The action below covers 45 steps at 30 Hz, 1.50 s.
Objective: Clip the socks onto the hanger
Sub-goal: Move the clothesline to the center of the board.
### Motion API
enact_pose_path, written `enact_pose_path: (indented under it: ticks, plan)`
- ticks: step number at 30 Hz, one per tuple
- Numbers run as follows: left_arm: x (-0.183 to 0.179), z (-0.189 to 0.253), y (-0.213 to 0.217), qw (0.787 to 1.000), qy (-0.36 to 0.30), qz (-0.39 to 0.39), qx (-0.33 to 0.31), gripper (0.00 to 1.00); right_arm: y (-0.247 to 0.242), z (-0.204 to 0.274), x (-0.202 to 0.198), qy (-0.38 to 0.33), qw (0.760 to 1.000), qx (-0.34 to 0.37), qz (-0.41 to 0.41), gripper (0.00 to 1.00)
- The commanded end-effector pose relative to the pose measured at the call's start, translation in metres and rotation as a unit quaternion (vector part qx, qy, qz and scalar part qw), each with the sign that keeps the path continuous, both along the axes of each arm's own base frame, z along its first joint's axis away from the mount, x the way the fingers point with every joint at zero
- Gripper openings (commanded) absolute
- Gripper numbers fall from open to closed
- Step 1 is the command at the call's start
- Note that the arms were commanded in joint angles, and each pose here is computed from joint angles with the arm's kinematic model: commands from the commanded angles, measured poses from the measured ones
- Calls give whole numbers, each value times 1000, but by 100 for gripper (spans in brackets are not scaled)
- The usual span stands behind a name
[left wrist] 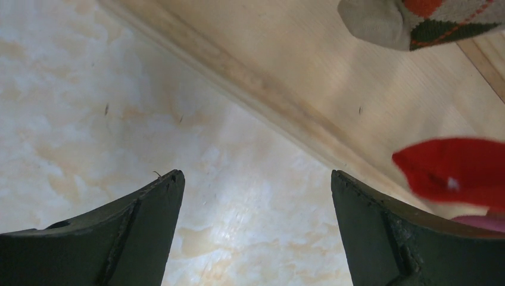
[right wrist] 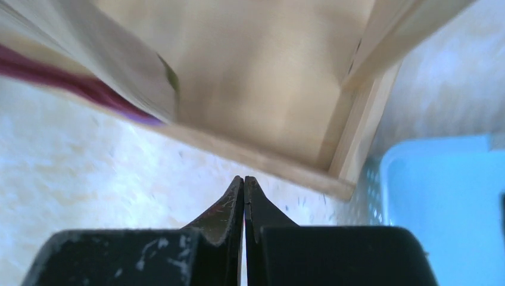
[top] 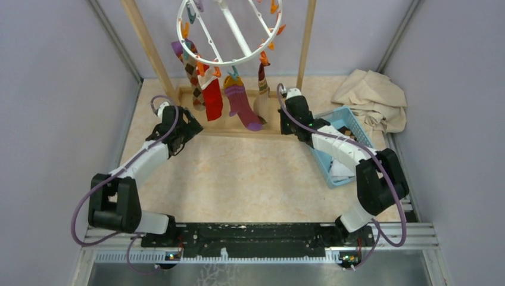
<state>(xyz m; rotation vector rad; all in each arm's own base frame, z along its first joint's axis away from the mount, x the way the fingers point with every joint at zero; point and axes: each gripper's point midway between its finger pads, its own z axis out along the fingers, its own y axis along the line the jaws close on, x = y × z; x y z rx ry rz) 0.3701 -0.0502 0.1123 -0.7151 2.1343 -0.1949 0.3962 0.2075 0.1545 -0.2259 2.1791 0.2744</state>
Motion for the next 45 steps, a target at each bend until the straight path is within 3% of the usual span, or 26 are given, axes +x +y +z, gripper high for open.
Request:
enact_pose_path:
  ticks: [1, 7, 19, 23, 27, 36, 40, 43, 45]
  plan:
    - [29, -3, 0, 1000, 8, 9, 1, 98, 0, -43, -27, 44, 999, -15, 26, 0]
    - [40, -33, -12, 999, 44, -16, -10, 98, -6, -76, -35, 69, 997, -25, 15, 0]
    - [11, -77, -12, 995, 96, -18, -30, 98, -6, -121, 4, 114, 993, 0, -29, 0]
    - [3, -76, -7, 995, 93, -11, -31, 98, -15, -121, 17, 115, 992, 2, -42, 0]
    - [3, -48, -18, 995, 64, -19, -68, 97, -16, -117, 13, 110, 993, 3, -34, 0]
    - [-10, -9, 26, 975, 9, 196, -105, 94, -14, -115, 10, 110, 994, 8, -28, 0]
    - [-8, -17, 40, 954, 33, 275, -119, 93, -11, -111, 13, 107, 994, 11, -24, 0]
    - [-1, -31, 45, 945, 62, 296, -125, 81, -10, -110, 16, 105, 994, 13, -23, 0]
    - [5, -41, 49, 942, 79, 298, -130, 82, -9, -111, 17, 105, 994, 11, -22, 0]
